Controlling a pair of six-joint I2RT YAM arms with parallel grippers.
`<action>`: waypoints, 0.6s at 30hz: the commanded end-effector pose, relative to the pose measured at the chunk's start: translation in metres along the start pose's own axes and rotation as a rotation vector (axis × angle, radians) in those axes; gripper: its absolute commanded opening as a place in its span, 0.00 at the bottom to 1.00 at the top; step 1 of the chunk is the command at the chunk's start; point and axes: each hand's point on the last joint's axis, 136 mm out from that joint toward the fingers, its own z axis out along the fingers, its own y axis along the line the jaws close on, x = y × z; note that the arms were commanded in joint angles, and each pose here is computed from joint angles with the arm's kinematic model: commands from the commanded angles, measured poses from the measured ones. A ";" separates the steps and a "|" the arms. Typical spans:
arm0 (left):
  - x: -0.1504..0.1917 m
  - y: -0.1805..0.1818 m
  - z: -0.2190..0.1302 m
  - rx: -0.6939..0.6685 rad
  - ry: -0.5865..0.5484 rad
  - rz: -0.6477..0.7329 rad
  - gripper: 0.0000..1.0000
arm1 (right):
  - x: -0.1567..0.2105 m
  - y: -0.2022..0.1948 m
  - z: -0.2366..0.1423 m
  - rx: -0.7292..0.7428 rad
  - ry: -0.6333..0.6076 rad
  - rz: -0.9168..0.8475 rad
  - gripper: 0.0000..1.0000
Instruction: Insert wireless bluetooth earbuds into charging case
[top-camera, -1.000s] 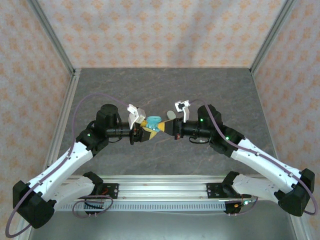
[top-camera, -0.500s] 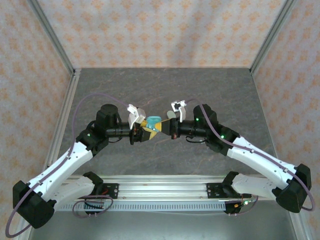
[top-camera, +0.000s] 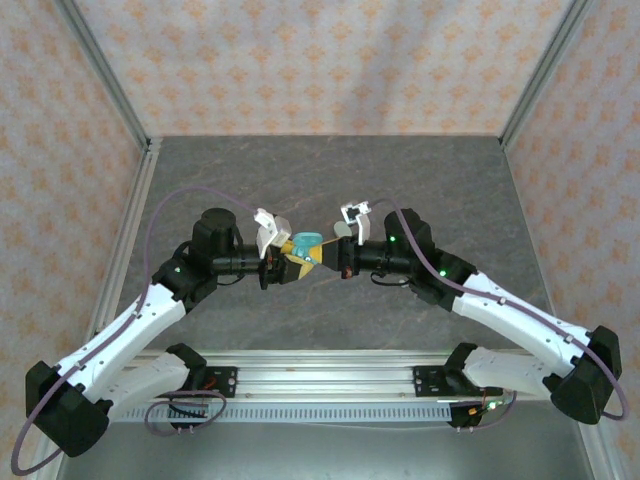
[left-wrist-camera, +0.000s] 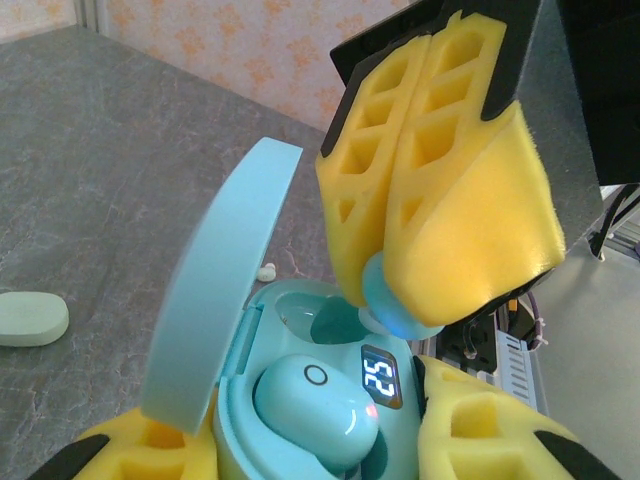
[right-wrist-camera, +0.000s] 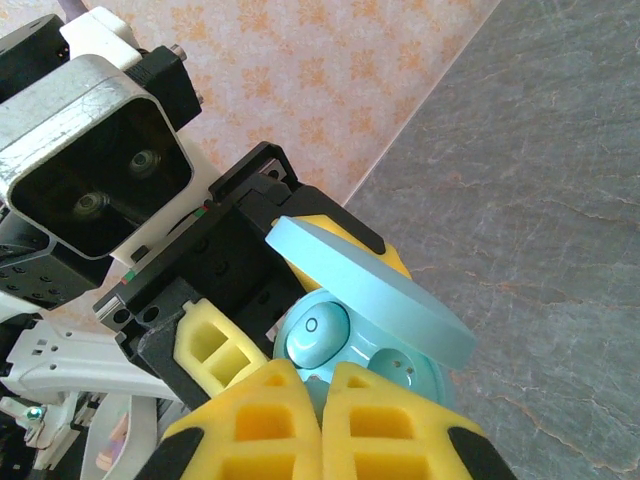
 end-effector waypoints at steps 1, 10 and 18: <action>-0.012 -0.006 -0.003 0.029 -0.045 0.035 0.17 | -0.002 0.000 0.003 0.004 -0.010 -0.026 0.04; -0.013 -0.006 -0.004 0.029 -0.047 0.035 0.17 | -0.005 0.001 0.004 -0.003 -0.024 -0.021 0.03; -0.013 -0.007 -0.004 0.030 -0.047 0.036 0.17 | -0.006 -0.002 0.006 0.008 -0.027 -0.026 0.04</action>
